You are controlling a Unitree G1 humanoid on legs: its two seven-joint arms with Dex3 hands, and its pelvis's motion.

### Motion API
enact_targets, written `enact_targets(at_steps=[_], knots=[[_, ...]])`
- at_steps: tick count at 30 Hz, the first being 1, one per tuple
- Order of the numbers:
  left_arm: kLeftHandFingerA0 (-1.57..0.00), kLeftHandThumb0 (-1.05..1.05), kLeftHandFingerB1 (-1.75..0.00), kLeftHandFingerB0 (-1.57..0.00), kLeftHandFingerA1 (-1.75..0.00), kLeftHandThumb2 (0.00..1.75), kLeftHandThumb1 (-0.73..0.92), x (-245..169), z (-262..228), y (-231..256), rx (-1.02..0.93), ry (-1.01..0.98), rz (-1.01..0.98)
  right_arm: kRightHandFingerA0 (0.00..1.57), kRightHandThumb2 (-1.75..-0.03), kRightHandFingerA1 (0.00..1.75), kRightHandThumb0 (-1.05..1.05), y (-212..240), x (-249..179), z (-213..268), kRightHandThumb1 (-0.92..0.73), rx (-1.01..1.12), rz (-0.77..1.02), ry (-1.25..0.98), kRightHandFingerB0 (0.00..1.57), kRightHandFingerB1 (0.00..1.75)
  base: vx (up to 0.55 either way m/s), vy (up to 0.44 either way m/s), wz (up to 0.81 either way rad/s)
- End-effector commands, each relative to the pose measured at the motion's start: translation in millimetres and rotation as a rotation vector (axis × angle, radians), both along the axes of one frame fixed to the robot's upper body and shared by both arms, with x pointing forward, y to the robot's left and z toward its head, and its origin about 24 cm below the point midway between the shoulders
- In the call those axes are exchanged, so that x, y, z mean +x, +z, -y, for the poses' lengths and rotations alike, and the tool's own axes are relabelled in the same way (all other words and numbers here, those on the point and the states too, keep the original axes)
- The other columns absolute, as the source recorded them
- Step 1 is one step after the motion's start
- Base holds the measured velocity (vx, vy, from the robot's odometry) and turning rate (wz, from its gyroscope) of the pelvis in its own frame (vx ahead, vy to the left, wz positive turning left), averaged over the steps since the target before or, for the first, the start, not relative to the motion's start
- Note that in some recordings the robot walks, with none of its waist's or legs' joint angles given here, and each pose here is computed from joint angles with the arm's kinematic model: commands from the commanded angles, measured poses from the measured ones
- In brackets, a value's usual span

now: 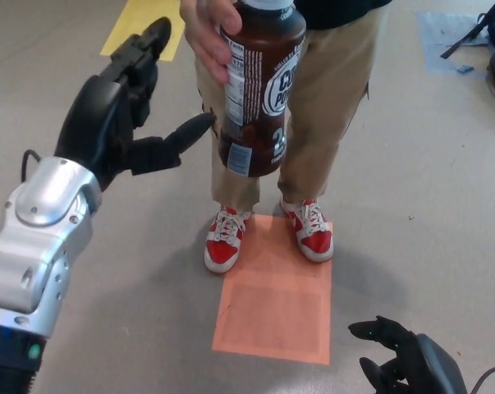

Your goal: The robot recieved a bottle of protein shake from a person using its left hand and then shake the protein up and down 2 two times and hand it back to the person

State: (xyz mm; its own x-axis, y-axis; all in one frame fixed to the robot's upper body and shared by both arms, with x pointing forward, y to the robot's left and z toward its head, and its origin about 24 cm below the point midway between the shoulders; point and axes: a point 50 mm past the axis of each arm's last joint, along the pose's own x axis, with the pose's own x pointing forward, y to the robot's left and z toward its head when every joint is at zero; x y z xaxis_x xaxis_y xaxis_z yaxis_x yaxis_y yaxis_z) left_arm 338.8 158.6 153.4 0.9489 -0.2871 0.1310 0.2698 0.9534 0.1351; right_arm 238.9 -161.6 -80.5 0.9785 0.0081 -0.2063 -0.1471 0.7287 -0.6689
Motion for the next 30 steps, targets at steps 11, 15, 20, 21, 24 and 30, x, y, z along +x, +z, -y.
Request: enact_targets(at_steps=[11, 15, 20, 21, 24, 30], knots=[[0.00, -0.78, 0.00, 0.00, 0.00, 0.56, 0.52, -28.3, 76.6, -16.4, -0.042, -0.479, -0.684, 0.97, -0.68, 0.58, -0.27, -0.7, -12.8, 8.7, -0.78, 0.028, 0.072, -0.019, 0.62, 0.49, 0.00, 0.000, 0.00], [0.00, -0.78, 0.00, 0.00, 0.00, 0.57, 0.52, -30.1, 82.4, -14.6, -0.029, -0.501, -0.688, 0.99, -0.67, 0.57, -0.27, 0.3, -12.3, 8.9, -0.82, 0.019, 0.085, -0.017, 0.63, 0.49, 0.00, 0.000, 0.00], [0.00, -0.77, 0.00, 0.00, 0.00, 0.56, 0.51, -28.8, 86.8, -10.0, -0.023, -0.503, -0.693, 1.00, -0.67, 0.57, -0.29, 0.8, -10.7, 8.5, -0.83, 0.018, 0.082, -0.013, 0.62, 0.48, 0.00, 0.000, 0.00], [0.00, -0.78, 0.00, 0.00, 0.00, 0.56, 0.52, -27.9, 87.1, -8.2, -0.013, -0.501, -0.688, 1.00, -0.67, 0.59, -0.28, 1.0, -10.7, 8.5, -0.81, 0.021, 0.084, -0.014, 0.62, 0.48, 0.00, 0.000, 0.00], [0.00, -0.81, 0.00, 0.00, 0.00, 0.55, 0.51, -23.7, 85.9, -1.0, 0.010, -0.487, -0.676, 0.99, -0.68, 0.57, -0.28, -0.3, -11.9, 8.2, -0.80, 0.006, 0.076, -0.003, 0.59, 0.47, 0.00, 0.000, 0.00], [0.00, -0.83, 0.00, 0.00, 0.00, 0.56, 0.53, -15.8, 81.4, 11.3, 0.032, -0.444, -0.650, 0.98, -0.69, 0.57, -0.27, -0.9, -12.3, 7.4, -0.79, 0.028, 0.068, -0.014, 0.61, 0.48, 0.00, 0.000, 0.00]])
